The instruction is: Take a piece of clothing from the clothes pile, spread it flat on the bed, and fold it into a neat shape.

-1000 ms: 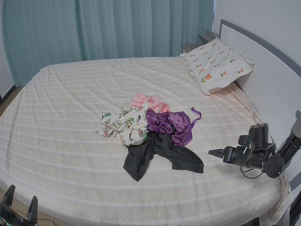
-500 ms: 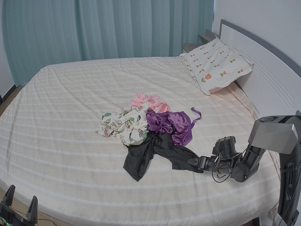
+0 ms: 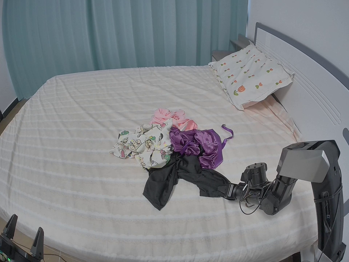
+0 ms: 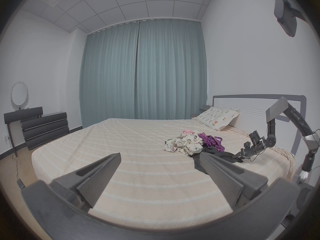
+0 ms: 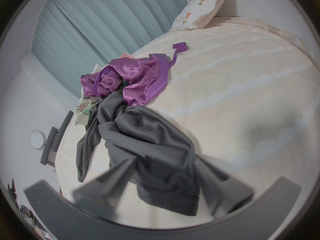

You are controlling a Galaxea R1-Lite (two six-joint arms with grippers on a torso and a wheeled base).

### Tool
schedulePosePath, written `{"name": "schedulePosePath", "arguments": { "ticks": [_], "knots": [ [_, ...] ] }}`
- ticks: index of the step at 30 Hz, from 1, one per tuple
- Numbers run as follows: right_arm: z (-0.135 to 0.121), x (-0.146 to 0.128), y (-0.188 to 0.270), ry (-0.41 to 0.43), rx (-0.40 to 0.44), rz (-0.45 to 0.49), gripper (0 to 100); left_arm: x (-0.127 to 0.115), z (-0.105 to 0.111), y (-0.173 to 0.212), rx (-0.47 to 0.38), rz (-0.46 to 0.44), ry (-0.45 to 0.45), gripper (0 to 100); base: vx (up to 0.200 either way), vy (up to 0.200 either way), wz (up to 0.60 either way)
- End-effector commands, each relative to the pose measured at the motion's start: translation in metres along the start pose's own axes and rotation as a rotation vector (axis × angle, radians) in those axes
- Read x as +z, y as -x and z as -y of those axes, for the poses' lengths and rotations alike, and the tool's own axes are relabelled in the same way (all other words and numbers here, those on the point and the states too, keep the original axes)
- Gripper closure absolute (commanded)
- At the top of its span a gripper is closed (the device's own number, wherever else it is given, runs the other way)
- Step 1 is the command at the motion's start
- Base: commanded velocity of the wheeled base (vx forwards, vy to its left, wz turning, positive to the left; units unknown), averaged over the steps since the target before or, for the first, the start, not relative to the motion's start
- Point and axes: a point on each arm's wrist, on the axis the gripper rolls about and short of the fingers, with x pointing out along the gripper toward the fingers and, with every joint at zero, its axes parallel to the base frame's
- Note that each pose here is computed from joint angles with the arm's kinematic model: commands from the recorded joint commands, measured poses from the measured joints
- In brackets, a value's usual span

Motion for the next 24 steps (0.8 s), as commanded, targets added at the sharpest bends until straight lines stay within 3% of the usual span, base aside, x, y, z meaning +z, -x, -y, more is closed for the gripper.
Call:
{"name": "schedulePosePath", "arguments": {
  "ticks": [1,7,14,20,21,22,24],
  "knots": [
    [0.001,-0.003,-0.002,-0.005,0.009,0.005,100,-0.005,0.0,0.0,-0.001,0.002,-0.002,0,0.0,0.0,0.0],
    [0.002,-0.001,0.006,-0.02,0.053,0.046,100,-0.005,0.0,0.0,-0.004,0.002,-0.003,0,0.0,0.0,0.0],
    [-0.003,-0.004,0.044,-0.091,0.172,0.014,100,-0.004,0.001,0.0,-0.05,0.002,-0.004,0,0.0,0.0,0.0],
    [0.001,-0.01,0.054,-0.156,0.202,0.032,100,-0.001,0.001,0.001,-0.06,0.019,0.009,0,0.0,0.0,0.0],
    [0.001,-0.012,0.058,-0.181,0.207,0.034,100,0.033,0.001,0.009,-0.058,0.133,0.062,0,0.0,0.0,0.0],
    [0.0,-0.013,0.06,-0.19,0.218,0.038,100,0.062,0.001,0.01,-0.053,0.169,0.117,0,0.0,0.0,0.0],
    [-0.002,-0.015,0.061,-0.193,0.237,0.046,100,0.076,0.002,-0.004,-0.056,0.075,0.164,0,0.0,0.0,0.0]
  ]
}}
